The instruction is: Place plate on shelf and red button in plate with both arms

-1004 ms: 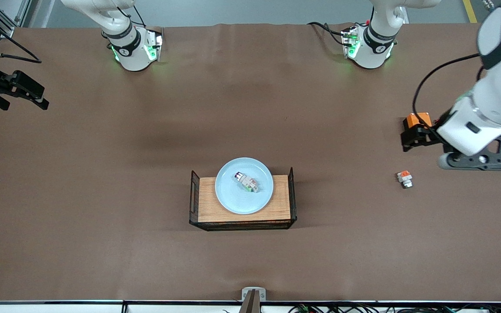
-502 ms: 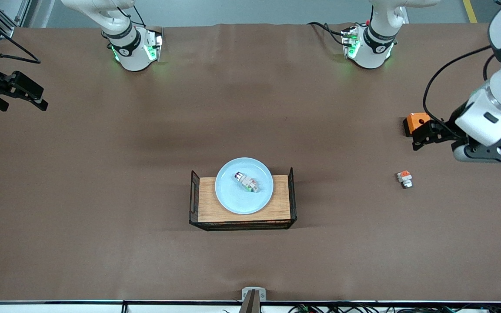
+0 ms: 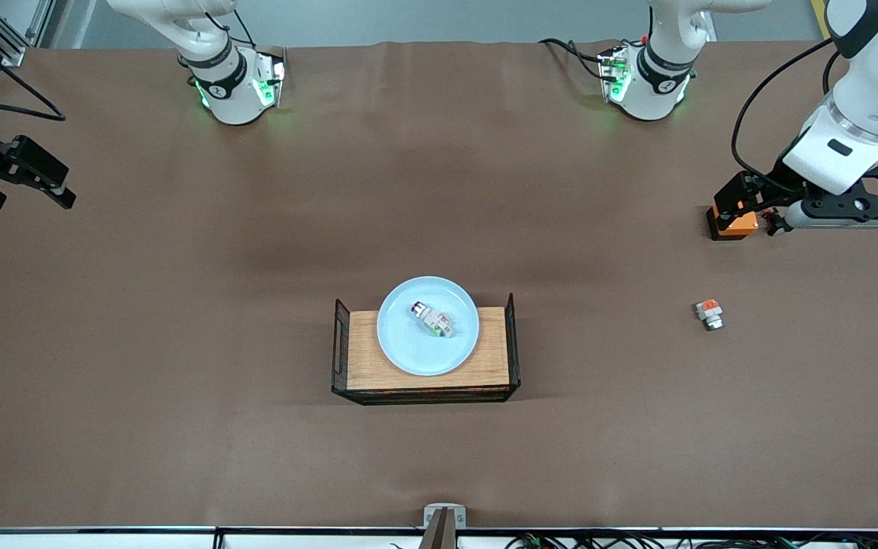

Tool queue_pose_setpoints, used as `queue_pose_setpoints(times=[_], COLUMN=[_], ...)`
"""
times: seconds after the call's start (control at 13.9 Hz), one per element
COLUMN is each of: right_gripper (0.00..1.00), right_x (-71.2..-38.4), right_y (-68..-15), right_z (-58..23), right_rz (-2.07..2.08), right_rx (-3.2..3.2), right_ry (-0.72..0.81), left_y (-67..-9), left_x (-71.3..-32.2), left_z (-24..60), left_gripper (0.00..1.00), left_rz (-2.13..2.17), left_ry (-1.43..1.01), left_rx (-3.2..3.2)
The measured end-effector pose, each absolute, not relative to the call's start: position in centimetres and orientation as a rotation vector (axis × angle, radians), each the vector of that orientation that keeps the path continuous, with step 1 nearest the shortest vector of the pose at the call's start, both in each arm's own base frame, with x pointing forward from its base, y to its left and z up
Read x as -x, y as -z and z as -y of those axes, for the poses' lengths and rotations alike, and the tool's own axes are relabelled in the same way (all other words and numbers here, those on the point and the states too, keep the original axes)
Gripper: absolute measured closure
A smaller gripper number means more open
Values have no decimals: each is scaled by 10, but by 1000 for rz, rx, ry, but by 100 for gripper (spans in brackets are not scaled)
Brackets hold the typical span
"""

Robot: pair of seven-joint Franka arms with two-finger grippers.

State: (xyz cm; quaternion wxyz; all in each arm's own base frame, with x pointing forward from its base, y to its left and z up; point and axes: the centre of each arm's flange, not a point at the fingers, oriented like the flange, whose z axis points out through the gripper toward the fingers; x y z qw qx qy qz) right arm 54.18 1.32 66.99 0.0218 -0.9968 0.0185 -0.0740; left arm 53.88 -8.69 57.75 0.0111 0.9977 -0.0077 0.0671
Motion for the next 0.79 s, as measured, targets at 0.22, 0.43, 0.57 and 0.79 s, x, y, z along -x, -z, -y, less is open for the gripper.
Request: queue_pose_setpoints(times=[0.22, 0.43, 0.57, 0.79], right_gripper=[0, 0, 0, 0], right_x=[-545, -545, -545, -547], right_y=[-672, -673, -673, -673], right_z=[-1, -1, -1, -1], right_rz=[-88, -88, -88, -88], right_rx=[3086, 3085, 3085, 3084], right_ry=[268, 278, 280, 294], left_y=[-576, -571, -568, -567], left_x=[-551, -557, -557, -557], left_z=[78, 77, 77, 76], left_gripper=[0, 0, 0, 0], left_rz=[-5, -9, -10, -11], left_ry=[-209, -186, -169, -162], left_rx=[-3111, -3114, -3116, -3117])
